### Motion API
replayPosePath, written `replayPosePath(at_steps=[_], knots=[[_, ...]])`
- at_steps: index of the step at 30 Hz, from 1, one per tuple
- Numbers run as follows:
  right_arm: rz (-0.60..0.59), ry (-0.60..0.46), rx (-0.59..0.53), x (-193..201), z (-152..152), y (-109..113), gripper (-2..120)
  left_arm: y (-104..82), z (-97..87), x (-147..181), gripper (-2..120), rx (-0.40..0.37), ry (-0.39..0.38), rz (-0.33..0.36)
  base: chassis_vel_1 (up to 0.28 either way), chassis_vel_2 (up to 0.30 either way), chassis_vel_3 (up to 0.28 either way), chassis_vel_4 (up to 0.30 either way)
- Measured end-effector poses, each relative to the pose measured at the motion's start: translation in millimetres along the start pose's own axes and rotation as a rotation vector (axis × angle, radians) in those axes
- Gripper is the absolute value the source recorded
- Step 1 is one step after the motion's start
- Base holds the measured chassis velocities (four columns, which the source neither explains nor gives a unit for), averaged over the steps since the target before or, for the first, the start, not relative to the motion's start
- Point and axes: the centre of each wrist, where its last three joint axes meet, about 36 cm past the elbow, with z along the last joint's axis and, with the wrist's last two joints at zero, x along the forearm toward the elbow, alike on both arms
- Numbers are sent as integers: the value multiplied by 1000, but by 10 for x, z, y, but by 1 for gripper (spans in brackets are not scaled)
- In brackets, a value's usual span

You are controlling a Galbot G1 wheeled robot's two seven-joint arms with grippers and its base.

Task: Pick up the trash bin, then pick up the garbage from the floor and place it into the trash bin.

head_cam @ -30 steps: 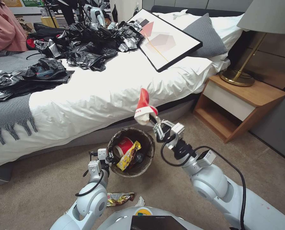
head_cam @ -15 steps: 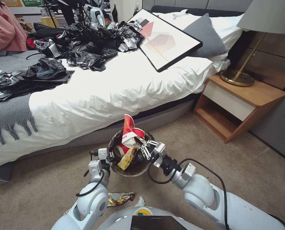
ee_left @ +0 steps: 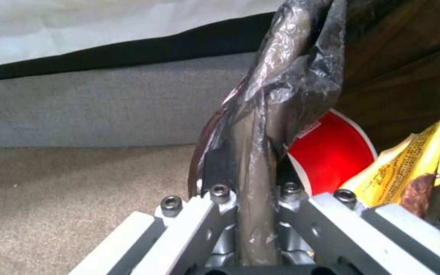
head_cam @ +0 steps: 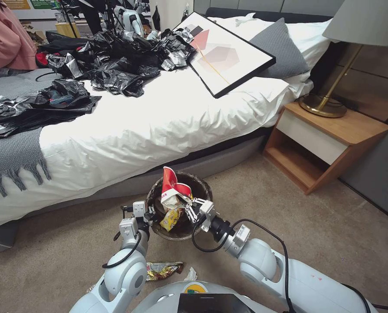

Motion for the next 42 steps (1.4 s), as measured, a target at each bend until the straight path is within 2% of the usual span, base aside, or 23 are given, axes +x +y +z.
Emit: replayPosePath(at_steps=[7,9,10,13,15,17,19,21,24,26,27,29,30,32,38,42], knots=[[0,9,6,-3,41,-1,2,2,0,0,0,0,-1,-1,0,0,0,0],[3,13,9,-6,64,-2,17,2,0,1,0,1,-1,-1,0,0,0,0],[3,13,9,-6,64,-2,17,2,0,1,0,1,-1,-1,0,0,0,0],[14,34,22,-8,142,-3,32,0,-2,-1,0,3,-1,-1,0,0,0,0],[15,36,23,-8,149,-4,34,0,-3,-1,0,3,-2,0,0,0,0,0],[26,51,31,1,178,-13,45,0,-6,-3,0,6,-2,0,0,0,0,0],[30,58,35,7,187,-18,49,1,-8,-5,0,7,-2,0,0,0,0,0],[43,70,43,17,194,-28,62,9,-18,-11,0,9,-3,-1,0,0,0,0],[49,75,46,21,192,-37,68,10,-21,-13,0,11,-3,-1,0,0,0,0],[55,80,50,32,174,-47,80,9,-25,-19,0,14,-2,0,0,0,0,0],[55,80,50,32,174,-47,80,9,-25,-19,0,14,-2,0,0,0,0,0],[65,81,56,60,142,-61,91,11,-23,-29,0,18,0,-1,0,0,0,0],[65,81,56,60,142,-61,91,11,-23,-29,0,18,0,-1,0,0,0,0],[73,82,58,88,126,-66,98,11,-24,-34,0,20,1,-1,0,0,0,0],[85,73,64,116,70,-79,100,9,-22,-39,0,21,1,-3,0,0,0,0],[113,26,73,85,-112,-141,100,12,-19,-38,0,21,2,-5,0,0,0,0]])
